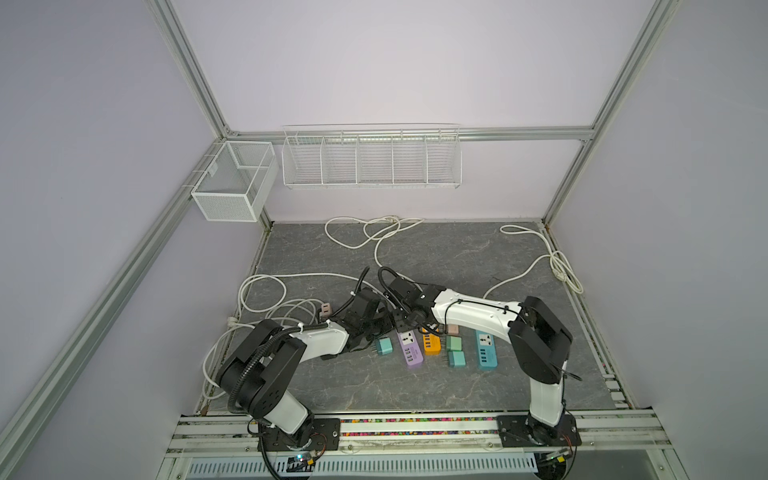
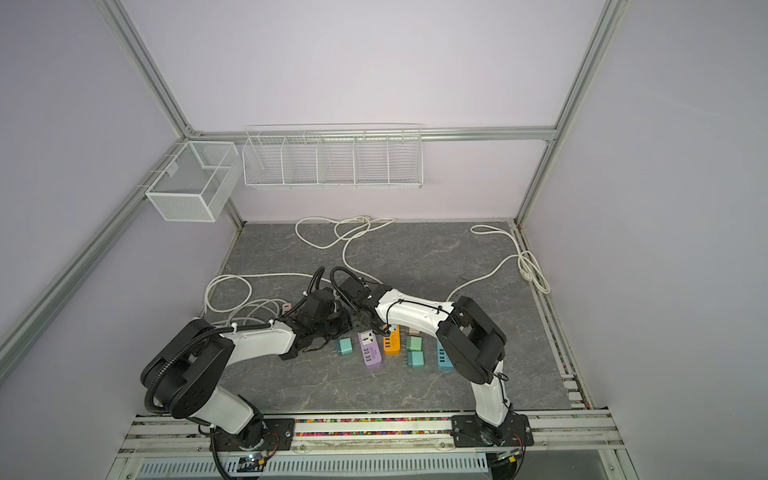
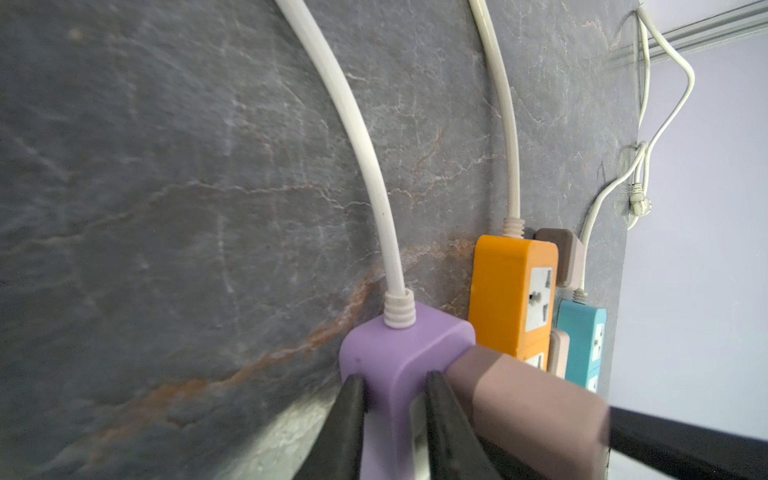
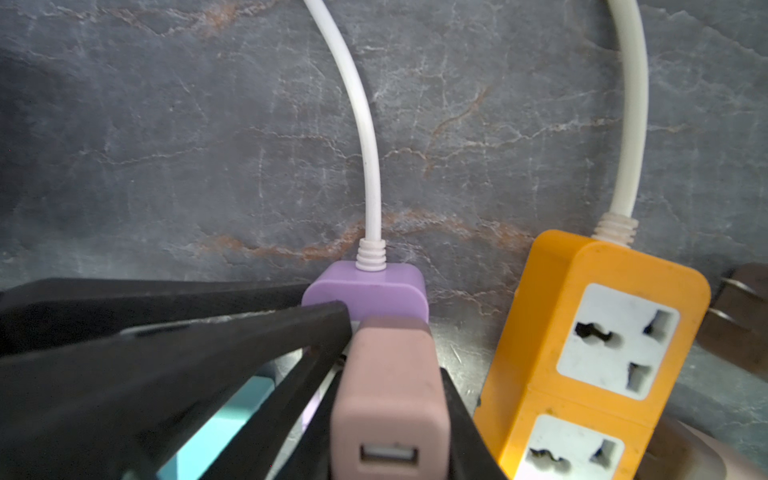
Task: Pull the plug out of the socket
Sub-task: 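Close right gripper on the pink plug while left gripper holds the purple strip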
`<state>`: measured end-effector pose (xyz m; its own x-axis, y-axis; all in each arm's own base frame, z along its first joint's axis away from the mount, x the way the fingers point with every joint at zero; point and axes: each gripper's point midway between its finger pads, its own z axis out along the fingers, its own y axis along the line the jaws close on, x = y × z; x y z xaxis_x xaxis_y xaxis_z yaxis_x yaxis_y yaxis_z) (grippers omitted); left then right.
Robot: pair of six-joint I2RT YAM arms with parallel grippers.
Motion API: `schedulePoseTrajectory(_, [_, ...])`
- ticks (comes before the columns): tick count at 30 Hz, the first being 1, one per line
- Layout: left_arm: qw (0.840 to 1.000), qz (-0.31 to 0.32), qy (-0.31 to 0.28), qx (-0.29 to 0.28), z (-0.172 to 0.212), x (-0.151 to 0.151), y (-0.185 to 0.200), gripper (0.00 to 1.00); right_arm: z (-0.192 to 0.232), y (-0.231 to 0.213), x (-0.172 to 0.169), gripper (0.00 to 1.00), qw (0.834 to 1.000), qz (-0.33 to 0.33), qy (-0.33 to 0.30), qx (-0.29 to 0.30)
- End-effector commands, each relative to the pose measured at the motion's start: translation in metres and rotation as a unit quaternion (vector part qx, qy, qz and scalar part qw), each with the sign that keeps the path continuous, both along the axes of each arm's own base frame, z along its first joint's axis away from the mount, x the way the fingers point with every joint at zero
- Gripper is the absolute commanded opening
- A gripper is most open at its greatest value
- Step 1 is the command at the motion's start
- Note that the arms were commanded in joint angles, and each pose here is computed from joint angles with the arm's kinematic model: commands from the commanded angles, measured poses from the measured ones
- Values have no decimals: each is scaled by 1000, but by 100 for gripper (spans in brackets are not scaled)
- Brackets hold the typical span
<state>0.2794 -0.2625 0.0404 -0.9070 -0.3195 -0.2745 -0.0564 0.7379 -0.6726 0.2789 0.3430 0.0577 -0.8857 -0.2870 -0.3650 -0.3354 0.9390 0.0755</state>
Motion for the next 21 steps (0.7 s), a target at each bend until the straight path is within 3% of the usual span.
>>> schedulePoseTrajectory(1, [996,10,72,58,-46,-30,23,25,7,6,2,20,1000,-1,-1,10])
schedulePoseTrajectory(9, [995,13,79,67,-53,-35,29,24,13,-10,11,20,999,-23,0,23])
schedulePoseTrajectory(16, [994,12,81,67,-55,-36,28,24,8,14,0,18,1000,1,1,16])
schedulePoseTrajectory(21, [994,8,86,64,-59,-42,30,23,8,5,3,18,1000,-7,-1,6])
